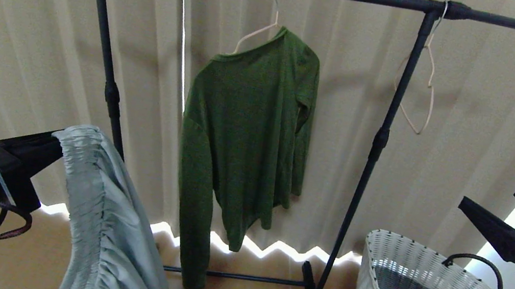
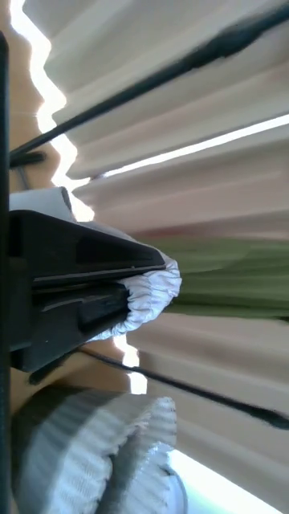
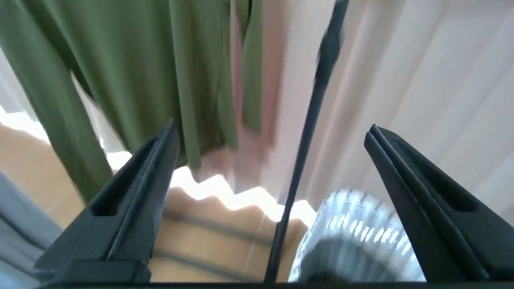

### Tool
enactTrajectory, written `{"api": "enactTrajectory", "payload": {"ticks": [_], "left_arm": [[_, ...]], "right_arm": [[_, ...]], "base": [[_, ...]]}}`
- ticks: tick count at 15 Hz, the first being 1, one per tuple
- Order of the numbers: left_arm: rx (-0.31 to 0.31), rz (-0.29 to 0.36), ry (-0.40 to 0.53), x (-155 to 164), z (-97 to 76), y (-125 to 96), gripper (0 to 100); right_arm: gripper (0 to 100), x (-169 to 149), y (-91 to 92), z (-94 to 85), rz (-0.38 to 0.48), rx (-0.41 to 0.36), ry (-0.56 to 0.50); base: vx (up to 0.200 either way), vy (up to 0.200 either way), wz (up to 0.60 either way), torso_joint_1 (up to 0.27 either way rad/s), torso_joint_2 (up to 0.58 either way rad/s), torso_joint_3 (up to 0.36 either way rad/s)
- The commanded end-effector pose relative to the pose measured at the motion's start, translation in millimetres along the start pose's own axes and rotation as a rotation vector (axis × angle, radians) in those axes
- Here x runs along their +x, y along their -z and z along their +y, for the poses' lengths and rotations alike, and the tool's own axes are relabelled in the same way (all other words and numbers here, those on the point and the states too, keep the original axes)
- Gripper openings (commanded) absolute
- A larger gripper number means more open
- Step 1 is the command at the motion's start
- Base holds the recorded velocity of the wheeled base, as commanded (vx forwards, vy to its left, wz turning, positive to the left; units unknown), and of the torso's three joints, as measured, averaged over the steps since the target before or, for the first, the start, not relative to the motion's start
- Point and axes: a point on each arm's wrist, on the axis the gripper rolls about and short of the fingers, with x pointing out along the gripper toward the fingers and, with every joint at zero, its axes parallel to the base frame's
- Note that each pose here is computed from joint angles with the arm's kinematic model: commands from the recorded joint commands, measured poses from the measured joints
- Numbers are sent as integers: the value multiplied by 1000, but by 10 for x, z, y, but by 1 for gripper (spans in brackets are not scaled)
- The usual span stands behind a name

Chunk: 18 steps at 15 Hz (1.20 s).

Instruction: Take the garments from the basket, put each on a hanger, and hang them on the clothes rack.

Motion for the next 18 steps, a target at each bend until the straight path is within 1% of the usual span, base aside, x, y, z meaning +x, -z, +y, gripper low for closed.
{"api": "enactTrajectory", "payload": {"ticks": [1,5,10,12,15,16,18], "left_arm": [[0,5,-1,3,1,6,0],[-3,26,0,7,0,59,0],[-3,25,0,4,0,56,0],[-3,25,0,4,0,56,0],[0,25,-2,-9,1,62,0],[2,35,-2,-20,-1,95,0],[19,37,-3,-25,1,101,0]], "right_arm": [[100,-4,19,2,7,1,-1],[100,2,29,1,13,0,-2],[100,13,62,-3,28,-3,1],[100,13,66,-3,30,-27,1],[100,3,83,1,36,-31,0],[100,-14,109,1,42,-30,3],[100,-42,134,3,52,-50,13]], "base": [[0,0,0,105,-515,-305],[0,0,0,143,-461,-314],[0,0,0,177,-466,-298],[0,0,0,188,-459,-273],[0,0,0,66,-150,-95],[0,0,0,0,0,0],[0,0,0,0,0,0]]}}
